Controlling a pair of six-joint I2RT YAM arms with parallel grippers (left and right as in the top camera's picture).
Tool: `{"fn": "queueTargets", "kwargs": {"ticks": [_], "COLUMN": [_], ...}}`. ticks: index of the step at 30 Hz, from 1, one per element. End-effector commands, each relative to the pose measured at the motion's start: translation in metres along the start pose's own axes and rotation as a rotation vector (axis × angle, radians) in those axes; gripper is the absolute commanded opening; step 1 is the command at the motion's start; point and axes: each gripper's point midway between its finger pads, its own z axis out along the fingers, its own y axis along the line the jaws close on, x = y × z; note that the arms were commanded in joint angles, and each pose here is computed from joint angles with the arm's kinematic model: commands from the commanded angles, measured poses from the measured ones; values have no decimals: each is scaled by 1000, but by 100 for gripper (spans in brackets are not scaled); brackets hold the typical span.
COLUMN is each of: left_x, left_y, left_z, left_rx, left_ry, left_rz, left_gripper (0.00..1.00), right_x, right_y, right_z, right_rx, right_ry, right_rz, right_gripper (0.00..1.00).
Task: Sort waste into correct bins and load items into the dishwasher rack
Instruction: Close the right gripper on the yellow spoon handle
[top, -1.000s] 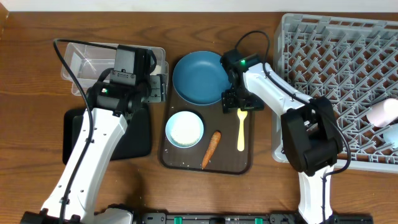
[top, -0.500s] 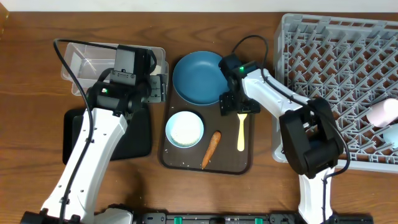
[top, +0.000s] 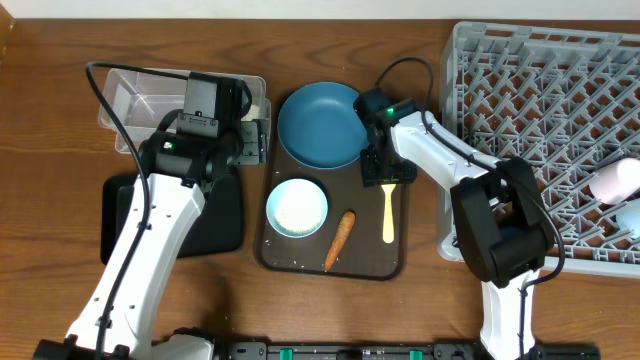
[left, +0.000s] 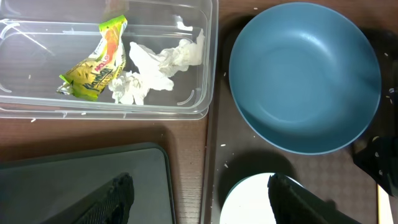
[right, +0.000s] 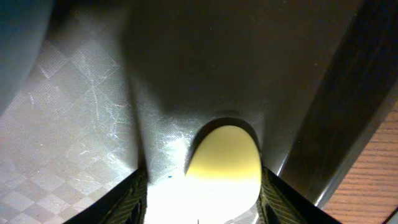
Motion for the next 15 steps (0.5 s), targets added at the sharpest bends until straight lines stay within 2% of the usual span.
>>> {"fn": "queueTargets", "kwargs": {"ticks": [1,15], "left_x": [-3,-3], "left_y": [3,3], "left_z": [-3,-3], "left_rx": [-14,-14], "left_ry": [-12,-12], "left_rz": [9,9], "left_gripper": [72,72], "right_x": [16,19], "right_y": [-8,-5], "right_z": [19,19], "right_rx": [39,21], "right_ry": [64,76], "right_rz": [9,10], "right_gripper": [50,43]}}
